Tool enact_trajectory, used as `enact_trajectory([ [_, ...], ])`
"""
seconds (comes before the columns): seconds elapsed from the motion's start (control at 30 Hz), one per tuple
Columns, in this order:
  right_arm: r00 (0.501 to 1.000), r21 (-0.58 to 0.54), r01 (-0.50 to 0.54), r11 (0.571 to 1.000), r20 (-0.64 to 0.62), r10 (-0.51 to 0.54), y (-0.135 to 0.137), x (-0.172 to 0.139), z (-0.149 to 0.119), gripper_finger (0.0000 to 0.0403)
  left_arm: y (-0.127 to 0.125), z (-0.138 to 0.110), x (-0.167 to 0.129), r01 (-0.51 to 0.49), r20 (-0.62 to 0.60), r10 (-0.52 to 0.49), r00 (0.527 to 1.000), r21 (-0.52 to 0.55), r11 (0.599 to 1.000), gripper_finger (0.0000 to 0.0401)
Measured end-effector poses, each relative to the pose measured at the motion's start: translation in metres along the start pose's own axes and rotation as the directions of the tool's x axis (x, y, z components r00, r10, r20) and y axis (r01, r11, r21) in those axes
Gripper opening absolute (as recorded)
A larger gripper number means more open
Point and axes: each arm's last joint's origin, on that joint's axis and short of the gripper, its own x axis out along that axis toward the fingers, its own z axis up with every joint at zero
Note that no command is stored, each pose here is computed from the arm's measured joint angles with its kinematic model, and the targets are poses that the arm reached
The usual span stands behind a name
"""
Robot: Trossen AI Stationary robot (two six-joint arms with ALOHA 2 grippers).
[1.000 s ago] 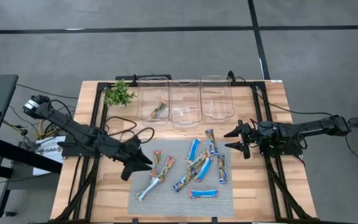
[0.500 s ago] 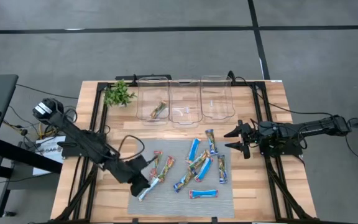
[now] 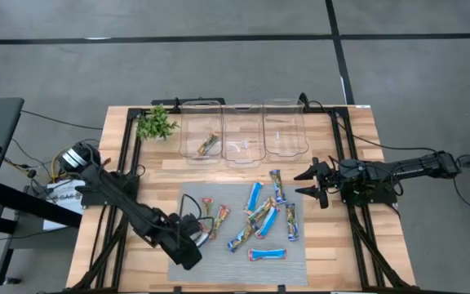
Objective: Pick and place Granola Bars by type
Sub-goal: Put the orange granola bar into the left transparent bin
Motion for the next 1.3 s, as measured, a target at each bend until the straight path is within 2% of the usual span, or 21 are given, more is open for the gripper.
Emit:
enact_trajectory([
  [0.5, 1.000, 0.000, 0.000, 1.000, 0.000, 0.000, 0.000, 0.000, 0.000, 0.0225, -0.001, -0.007, 0.034, -0.081, -0.057, 0.084, 0.995, 0.050, 0.995, 0.0137],
  [0.93, 1.000, 0.000, 0.002, 1.000, -0.008, -0.002, 0.000, 0.001, -0.001, 0.0225, 0.004, -0.012, 0.075, -0.142, -0.125, 0.156, 0.980, 0.115, 0.983, 0.0137],
  [1.2, 1.000, 0.000, 0.002, 1.000, -0.008, -0.002, 0.000, 0.001, -0.001, 0.0225, 0.003, -0.011, 0.078, -0.133, -0.118, 0.148, 0.982, 0.126, 0.983, 0.0136],
  [1.3, 1.000, 0.000, 0.002, 1.000, -0.008, -0.002, 0.000, 0.001, -0.001, 0.0225, 0.003, -0.011, 0.078, -0.132, -0.124, 0.150, 0.981, 0.138, 0.982, 0.0122],
])
